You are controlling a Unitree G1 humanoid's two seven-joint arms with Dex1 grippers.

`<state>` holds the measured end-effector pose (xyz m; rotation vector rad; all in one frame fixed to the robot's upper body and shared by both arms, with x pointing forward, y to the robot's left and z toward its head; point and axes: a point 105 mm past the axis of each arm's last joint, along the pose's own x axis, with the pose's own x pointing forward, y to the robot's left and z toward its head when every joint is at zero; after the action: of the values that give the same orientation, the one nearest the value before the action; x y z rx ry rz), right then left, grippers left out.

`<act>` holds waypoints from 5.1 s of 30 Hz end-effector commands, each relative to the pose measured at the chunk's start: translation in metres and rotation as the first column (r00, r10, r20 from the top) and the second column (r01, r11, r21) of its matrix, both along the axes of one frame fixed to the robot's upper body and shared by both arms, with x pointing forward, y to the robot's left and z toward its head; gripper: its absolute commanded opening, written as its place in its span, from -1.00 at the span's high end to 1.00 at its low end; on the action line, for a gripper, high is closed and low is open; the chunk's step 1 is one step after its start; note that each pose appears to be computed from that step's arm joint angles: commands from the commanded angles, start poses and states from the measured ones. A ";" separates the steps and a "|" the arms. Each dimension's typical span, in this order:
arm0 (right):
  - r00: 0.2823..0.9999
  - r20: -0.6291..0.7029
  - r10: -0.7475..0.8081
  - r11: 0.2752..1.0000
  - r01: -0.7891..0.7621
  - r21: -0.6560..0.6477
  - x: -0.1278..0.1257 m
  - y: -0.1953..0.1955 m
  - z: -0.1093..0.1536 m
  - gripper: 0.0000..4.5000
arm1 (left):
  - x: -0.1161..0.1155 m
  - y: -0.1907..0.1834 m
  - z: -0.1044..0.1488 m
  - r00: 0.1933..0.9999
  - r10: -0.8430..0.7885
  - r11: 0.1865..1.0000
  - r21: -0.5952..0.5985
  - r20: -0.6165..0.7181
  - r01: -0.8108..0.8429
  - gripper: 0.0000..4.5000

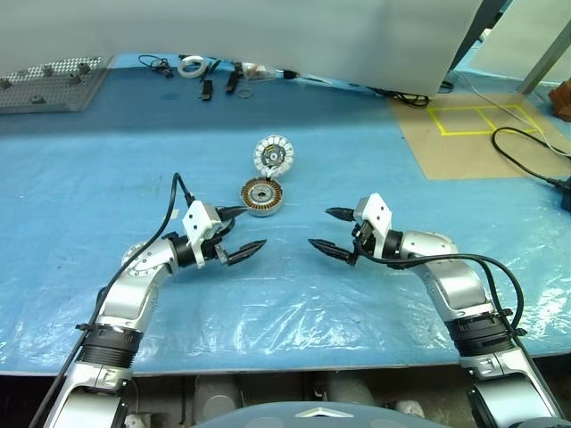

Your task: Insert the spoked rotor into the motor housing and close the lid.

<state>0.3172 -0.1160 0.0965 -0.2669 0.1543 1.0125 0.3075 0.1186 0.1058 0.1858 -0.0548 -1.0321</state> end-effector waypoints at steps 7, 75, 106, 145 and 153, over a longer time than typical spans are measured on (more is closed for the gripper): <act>0.999 0.042 0.004 1.000 -0.005 0.016 0.001 0.000 0.010 -0.98 | 0.000 -0.004 0.010 0.999 -0.022 1.000 0.001 0.046 0.022 -1.00; 0.877 -0.111 0.468 0.761 -0.464 -0.454 0.071 0.093 0.068 -0.98 | 0.003 0.034 0.014 0.987 0.134 0.991 0.001 0.086 -0.134 -1.00; 0.926 -0.007 0.377 0.735 -0.304 -0.606 0.091 0.133 0.042 -0.98 | -0.028 0.031 0.002 0.980 0.196 0.981 -0.019 0.041 -0.195 -1.00; 0.925 -0.075 0.374 0.680 -0.328 -0.655 0.086 0.122 0.015 -0.72 | -0.031 0.026 -0.003 0.976 0.215 0.976 -0.024 0.026 -0.215 -1.00; 0.911 -0.084 0.403 0.608 -0.335 -0.720 0.086 0.113 0.014 -0.02 | -0.028 0.022 -0.002 0.977 0.211 0.977 -0.032 0.031 -0.210 -1.00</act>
<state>0.4035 0.0068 0.1169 -1.0701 0.3906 1.3225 0.2792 0.1419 0.0952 0.1684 -0.0432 -0.8148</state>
